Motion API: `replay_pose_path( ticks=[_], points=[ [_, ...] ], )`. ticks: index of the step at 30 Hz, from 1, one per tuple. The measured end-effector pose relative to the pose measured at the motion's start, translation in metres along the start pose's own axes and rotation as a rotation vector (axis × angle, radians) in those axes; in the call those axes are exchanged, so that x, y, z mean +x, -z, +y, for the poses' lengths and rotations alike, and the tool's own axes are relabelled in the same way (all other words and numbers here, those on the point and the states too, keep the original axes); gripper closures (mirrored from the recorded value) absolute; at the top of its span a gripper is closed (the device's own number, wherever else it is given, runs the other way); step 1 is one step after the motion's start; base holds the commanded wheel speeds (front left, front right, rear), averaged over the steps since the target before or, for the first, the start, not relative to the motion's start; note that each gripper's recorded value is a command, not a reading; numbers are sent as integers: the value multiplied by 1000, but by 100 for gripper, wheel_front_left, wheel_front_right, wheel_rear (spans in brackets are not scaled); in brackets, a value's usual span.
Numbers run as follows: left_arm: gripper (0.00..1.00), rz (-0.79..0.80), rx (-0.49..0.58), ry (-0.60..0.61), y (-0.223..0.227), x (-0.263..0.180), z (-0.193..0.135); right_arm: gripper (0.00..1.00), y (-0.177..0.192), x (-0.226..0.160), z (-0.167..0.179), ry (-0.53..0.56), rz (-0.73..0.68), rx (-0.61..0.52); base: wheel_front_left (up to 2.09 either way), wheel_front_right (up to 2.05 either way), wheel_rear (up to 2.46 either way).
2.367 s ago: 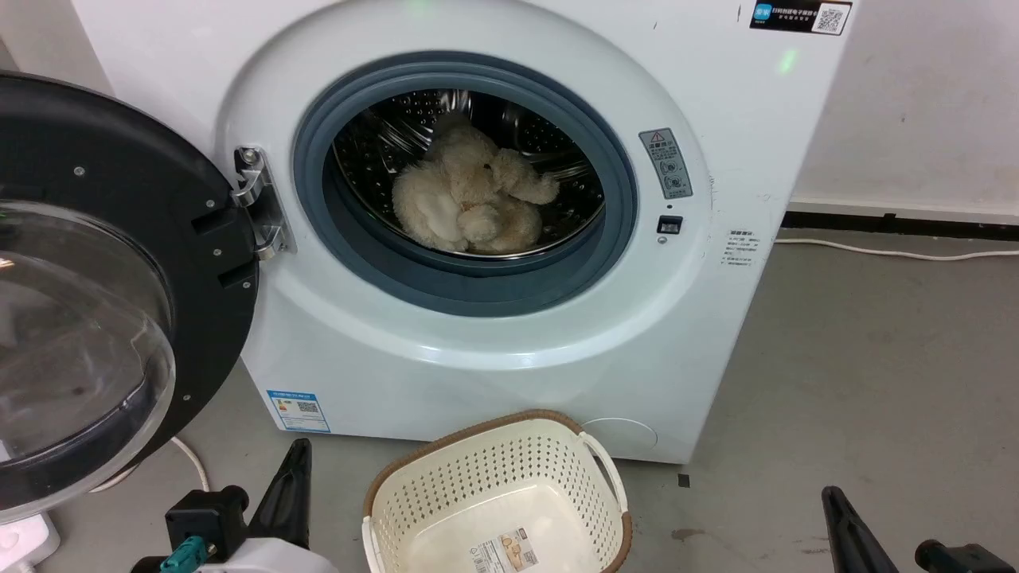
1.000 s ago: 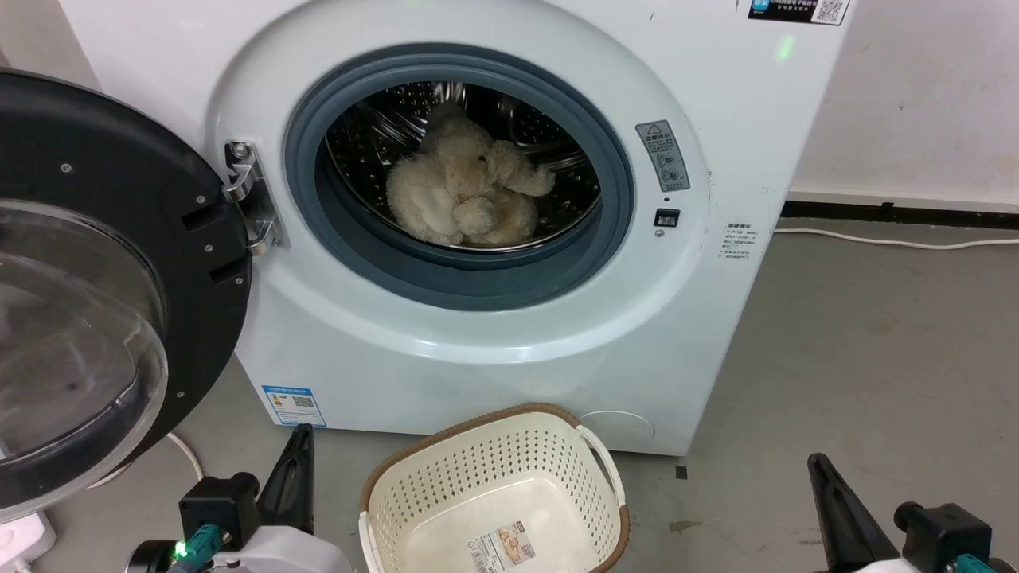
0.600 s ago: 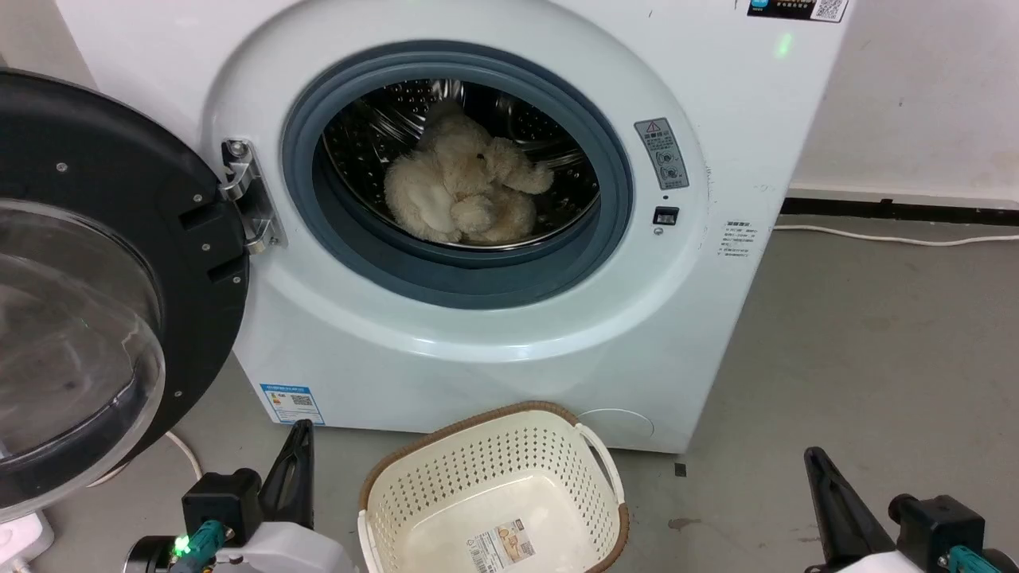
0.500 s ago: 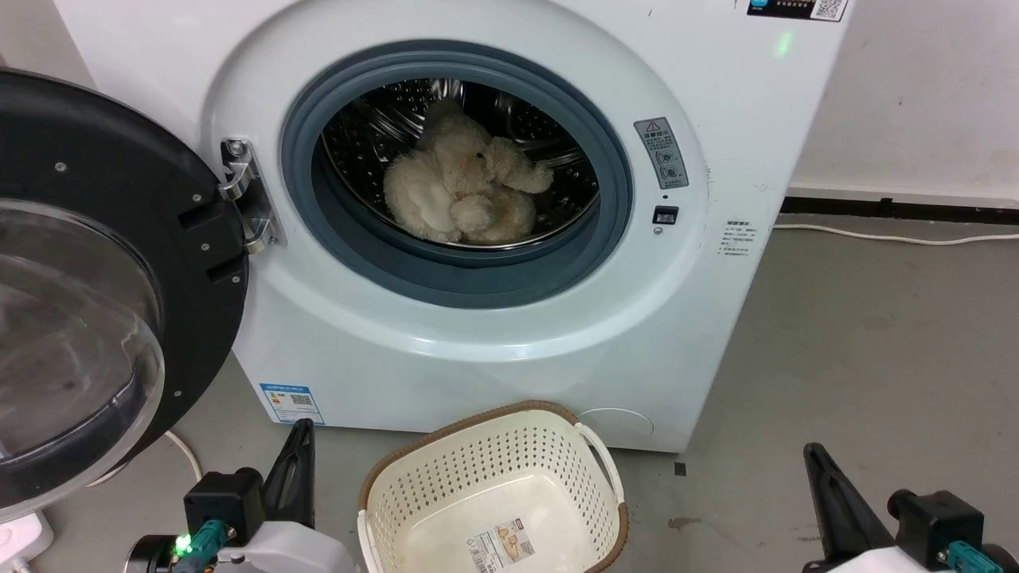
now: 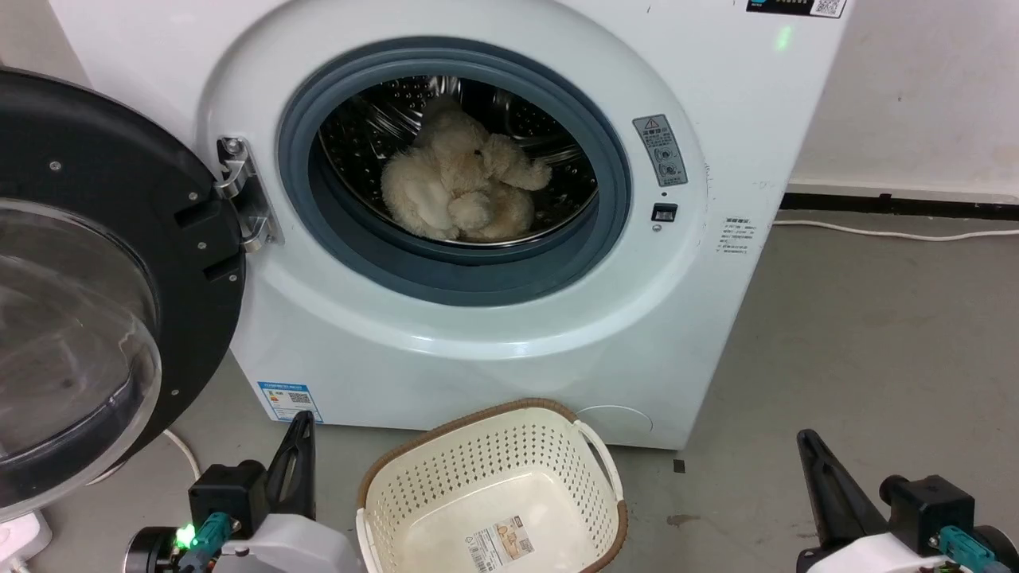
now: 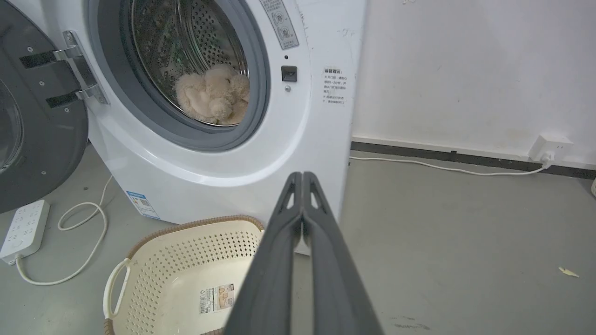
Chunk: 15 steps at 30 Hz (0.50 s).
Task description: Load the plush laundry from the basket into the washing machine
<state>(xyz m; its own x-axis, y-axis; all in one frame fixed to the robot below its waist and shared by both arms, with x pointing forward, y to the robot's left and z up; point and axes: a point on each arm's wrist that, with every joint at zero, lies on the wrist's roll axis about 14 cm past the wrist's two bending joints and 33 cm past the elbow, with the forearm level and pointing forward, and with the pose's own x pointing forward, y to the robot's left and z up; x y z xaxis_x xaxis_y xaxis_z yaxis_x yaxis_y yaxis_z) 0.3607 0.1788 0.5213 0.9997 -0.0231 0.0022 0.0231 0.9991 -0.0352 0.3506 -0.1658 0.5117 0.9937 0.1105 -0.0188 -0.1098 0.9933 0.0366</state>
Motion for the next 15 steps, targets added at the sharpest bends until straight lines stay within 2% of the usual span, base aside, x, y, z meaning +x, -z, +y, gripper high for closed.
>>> replay_pose_path(
  ticks=[15],
  points=[
    [100,-1,26,-2,-2,4,-1,100,-3,5,1,-5,-1,-21,0,0,0]
  ],
)
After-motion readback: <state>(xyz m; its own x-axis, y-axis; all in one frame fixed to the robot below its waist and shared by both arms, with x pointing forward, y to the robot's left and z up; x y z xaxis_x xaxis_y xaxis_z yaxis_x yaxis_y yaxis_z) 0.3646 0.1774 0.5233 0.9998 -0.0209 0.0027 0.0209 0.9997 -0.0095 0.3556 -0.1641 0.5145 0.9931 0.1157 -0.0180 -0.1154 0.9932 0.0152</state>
